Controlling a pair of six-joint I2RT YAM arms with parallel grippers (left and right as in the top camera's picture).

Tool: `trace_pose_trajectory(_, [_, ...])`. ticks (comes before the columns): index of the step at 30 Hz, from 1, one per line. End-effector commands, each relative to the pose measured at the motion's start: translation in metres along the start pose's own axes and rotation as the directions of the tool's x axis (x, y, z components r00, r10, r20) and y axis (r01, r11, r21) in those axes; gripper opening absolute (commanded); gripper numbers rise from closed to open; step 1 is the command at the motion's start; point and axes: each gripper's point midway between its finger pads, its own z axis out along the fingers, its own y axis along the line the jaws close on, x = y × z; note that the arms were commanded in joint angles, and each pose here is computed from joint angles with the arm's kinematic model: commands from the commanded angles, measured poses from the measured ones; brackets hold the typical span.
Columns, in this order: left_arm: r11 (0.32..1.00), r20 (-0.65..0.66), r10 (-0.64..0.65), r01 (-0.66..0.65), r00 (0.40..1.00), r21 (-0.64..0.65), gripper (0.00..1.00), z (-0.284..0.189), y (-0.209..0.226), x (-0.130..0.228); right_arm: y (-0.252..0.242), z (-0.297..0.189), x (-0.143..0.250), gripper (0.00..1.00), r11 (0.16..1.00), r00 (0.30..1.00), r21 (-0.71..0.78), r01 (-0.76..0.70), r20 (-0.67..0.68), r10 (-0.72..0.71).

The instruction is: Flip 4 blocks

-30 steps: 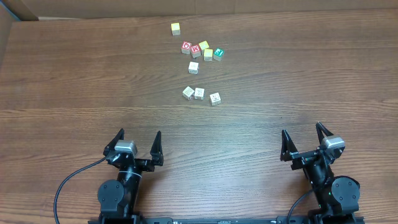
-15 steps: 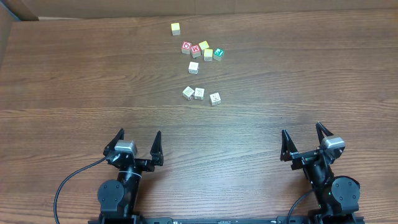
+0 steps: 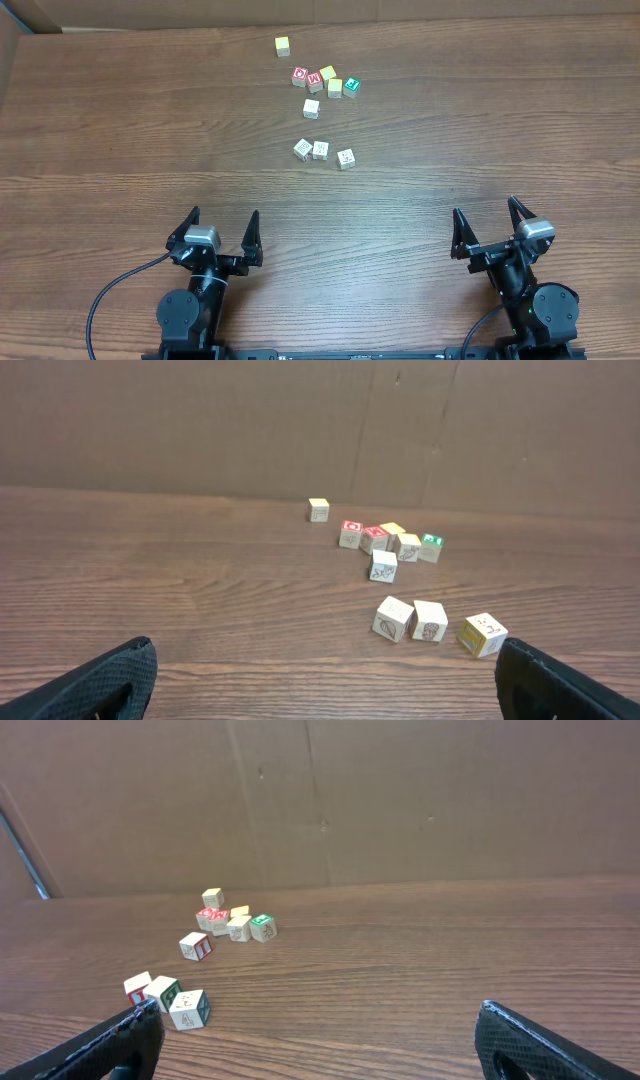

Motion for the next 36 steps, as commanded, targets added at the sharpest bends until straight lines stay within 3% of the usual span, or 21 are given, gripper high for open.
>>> trace_pose_trajectory(1, [1.000, 0.028, 0.021, -0.020, 0.999, -0.013, 1.00, -0.002, 0.002, -0.009, -0.002, 0.000, 0.003, 1.00, 1.000, 1.000, 0.007, 0.003, -0.001, -0.003])
trace_pose_trajectory(14, [0.999, 0.117, 0.030, -0.025, 0.993, -0.046, 1.00, -0.027, -0.005, -0.095, -0.002, 0.000, 0.003, 1.00, 1.000, 1.000, 0.007, 0.003, -0.001, -0.003])
trace_pose_trajectory(20, [0.999, 0.055, 0.026, -0.024, 0.998, -0.027, 1.00, -0.031, -0.015, -0.143, -0.002, 0.000, 0.003, 1.00, 1.000, 1.000, 0.007, 0.003, -0.001, -0.003])
trace_pose_trajectory(29, [0.997, -0.240, 0.049, -0.033, 0.970, 0.068, 1.00, -0.003, -0.040, -0.205, -0.002, 0.000, 0.003, 1.00, 1.000, 1.000, 0.007, 0.003, -0.001, -0.003])
trace_pose_trajectory(32, [0.998, -0.426, 0.033, -0.009, 0.904, 0.059, 1.00, 0.013, -0.039, -0.207, -0.002, 0.000, 0.003, 1.00, 1.000, 1.000, 0.007, 0.003, -0.001, -0.003])
trace_pose_trajectory(36, [0.999, -0.672, -0.015, 0.039, 0.741, 0.020, 1.00, 0.032, -0.035, -0.186, -0.002, 0.000, 0.003, 1.00, 1.000, 1.000, 0.007, 0.003, -0.001, -0.003])
